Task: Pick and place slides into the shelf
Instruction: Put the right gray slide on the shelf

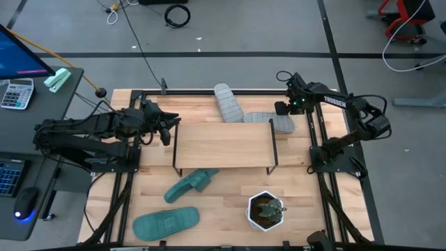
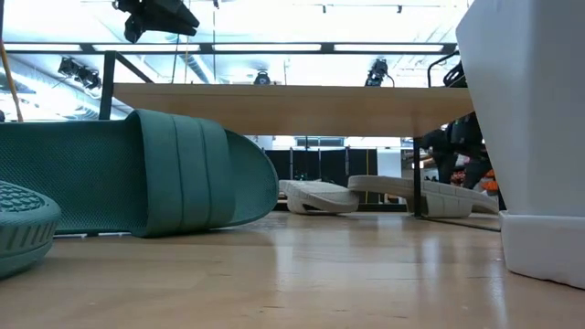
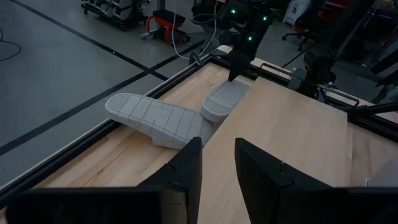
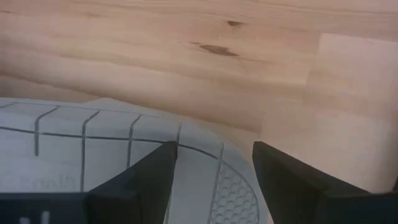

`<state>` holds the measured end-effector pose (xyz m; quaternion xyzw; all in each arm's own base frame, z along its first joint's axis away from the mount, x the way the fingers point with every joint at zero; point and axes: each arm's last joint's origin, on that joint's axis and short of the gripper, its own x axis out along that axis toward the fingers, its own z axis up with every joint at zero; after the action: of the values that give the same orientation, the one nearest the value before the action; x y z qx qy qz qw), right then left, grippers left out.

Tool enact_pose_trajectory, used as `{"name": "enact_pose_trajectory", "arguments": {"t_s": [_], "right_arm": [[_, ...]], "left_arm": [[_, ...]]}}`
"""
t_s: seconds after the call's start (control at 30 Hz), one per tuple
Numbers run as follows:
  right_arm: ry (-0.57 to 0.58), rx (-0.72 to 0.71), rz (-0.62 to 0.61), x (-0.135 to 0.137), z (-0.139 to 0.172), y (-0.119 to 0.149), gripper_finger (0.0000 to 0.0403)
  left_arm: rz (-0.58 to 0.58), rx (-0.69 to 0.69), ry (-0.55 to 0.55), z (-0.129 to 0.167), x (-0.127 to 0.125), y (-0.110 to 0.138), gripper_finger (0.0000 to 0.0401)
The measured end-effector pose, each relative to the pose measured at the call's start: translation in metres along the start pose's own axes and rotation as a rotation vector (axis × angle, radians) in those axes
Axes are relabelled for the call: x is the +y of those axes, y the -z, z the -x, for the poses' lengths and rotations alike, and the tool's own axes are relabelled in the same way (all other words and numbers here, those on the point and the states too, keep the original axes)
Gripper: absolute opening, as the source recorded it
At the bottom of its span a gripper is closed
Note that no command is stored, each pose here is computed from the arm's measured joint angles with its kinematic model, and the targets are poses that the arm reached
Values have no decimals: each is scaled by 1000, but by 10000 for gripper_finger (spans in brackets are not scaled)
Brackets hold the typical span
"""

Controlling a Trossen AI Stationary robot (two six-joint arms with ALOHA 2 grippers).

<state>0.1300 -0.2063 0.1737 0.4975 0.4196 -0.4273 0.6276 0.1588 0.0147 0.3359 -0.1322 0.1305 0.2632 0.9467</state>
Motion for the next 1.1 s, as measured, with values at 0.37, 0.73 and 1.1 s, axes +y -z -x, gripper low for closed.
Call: {"name": "enact_pose_trajectory", "arguments": {"t_s": [0.37,0.73,1.1], "right_arm": [[-103,11,153,4,4,2,226],[-25,3,314,3,-4,6,226],[-68,43,315,2,-9,6,226]], "left_arm": [[-5,19,-7,-5,-2,2,101],[8,56,-22,-15,-6,7,100],[21,43,-17,-17,-7,5,99]]}}
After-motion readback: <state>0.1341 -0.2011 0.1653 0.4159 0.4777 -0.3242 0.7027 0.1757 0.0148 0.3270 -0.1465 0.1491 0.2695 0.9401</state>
